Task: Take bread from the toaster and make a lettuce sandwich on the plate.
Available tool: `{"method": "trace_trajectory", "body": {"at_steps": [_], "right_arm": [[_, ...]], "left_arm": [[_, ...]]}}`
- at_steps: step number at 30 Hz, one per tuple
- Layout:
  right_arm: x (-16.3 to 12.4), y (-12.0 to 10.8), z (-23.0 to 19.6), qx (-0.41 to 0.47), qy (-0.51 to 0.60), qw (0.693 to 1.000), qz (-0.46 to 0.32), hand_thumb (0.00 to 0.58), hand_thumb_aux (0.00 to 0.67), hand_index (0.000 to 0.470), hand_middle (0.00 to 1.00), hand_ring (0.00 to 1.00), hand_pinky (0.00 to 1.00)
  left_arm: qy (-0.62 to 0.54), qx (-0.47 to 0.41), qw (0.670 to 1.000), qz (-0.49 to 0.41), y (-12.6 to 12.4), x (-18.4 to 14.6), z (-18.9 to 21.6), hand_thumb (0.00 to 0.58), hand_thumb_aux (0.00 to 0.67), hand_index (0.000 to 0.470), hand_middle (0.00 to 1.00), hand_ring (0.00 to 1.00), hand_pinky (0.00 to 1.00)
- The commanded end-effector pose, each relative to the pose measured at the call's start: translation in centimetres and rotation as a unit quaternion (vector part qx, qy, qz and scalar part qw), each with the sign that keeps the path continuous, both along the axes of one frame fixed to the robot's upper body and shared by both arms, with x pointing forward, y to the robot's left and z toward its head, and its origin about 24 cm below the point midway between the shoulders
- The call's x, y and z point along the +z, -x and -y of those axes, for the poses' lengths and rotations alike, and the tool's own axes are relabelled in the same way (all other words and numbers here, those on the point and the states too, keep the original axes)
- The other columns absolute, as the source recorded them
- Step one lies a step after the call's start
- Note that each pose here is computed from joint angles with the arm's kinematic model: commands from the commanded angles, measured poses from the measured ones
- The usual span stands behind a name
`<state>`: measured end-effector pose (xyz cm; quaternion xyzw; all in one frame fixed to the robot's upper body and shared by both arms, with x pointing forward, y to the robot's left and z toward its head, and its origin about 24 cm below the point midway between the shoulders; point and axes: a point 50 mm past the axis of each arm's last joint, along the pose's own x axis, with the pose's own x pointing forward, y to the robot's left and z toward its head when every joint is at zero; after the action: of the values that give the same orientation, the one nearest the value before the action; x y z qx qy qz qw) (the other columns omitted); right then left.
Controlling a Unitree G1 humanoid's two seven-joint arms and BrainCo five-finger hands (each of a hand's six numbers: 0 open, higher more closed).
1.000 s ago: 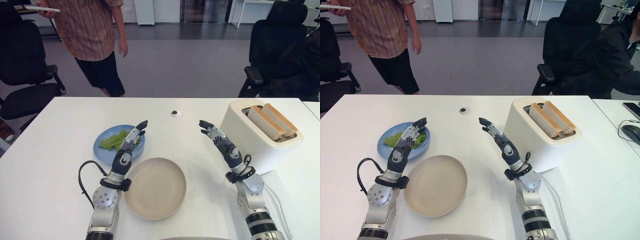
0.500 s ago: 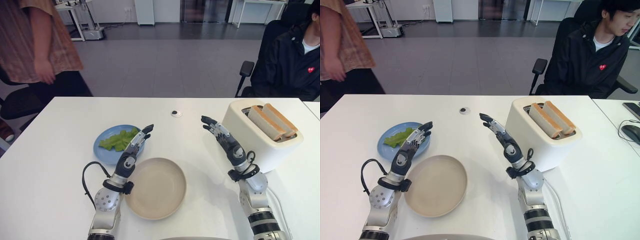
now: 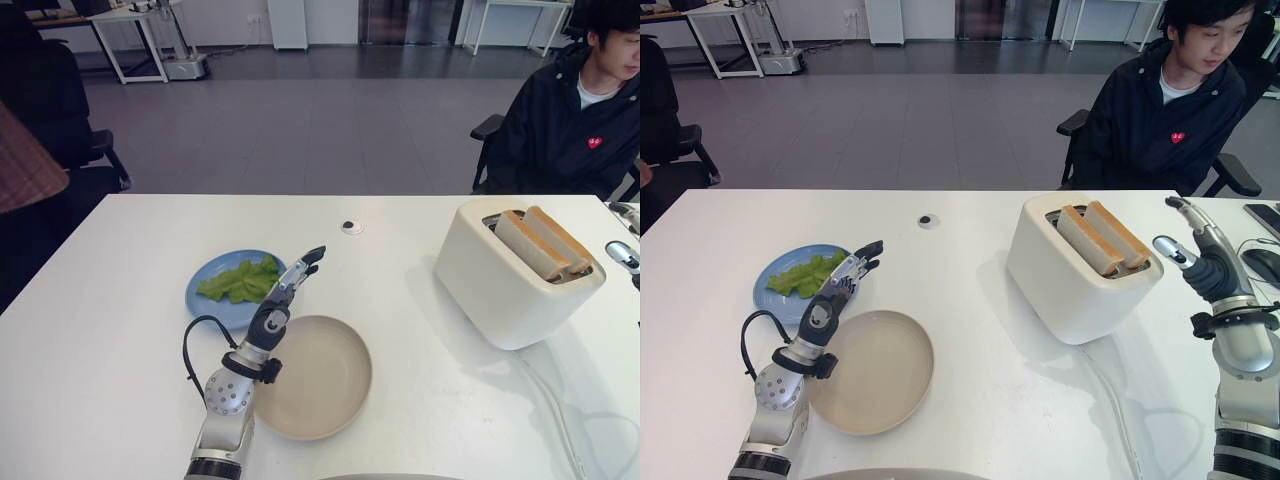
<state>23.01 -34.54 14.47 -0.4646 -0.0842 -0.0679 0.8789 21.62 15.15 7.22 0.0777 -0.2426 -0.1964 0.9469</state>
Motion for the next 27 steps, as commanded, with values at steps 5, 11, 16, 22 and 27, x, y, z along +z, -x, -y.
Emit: {"method": "trace_trajectory", "body": {"at_steps": [5,11,16,22,27], "right_arm": [[-2.3,-0.9,-0.3,0.002,-0.009,0.999,-0.041,0.580,0.670,0.470,0.00,0.00,0.00],[-1.8,-1.2,-1.9,0.047,-0.044,0.998,-0.017,0.580,0.670,0.470,0.00,0.00,0.00],[4.6,-0.3,-1.0,0.086,-0.220,0.959,0.156,0.580,0.670,0.470,0.00,0.00,0.00],[10.5,0.6,-6.8,0.319,-0.308,0.878,0.181,0.580,0.670,0.470,0.00,0.00,0.00],[4.4,-1.7,-17.1,0.467,-0.382,0.792,-0.096,0.580,0.670,0.470,0.00,0.00,0.00]], "left_arm": [[-0.013,-0.015,1.000,-0.003,-0.3,0.0,0.0,0.000,0.000,0.000,0.00,0.00,0.00],[-0.019,-0.015,1.000,-0.003,-0.2,0.0,0.0,0.000,0.000,0.000,0.00,0.00,0.00],[-0.050,0.028,0.998,0.016,-0.2,0.8,-2.3,0.000,0.000,0.000,0.00,0.00,0.00],[-0.117,0.129,0.984,0.037,0.1,2.3,-6.9,0.000,0.000,0.000,0.00,0.00,0.00],[-0.187,0.214,0.959,0.017,-0.7,1.8,-10.1,0.000,0.000,0.000,0.00,0.00,0.00]]}}
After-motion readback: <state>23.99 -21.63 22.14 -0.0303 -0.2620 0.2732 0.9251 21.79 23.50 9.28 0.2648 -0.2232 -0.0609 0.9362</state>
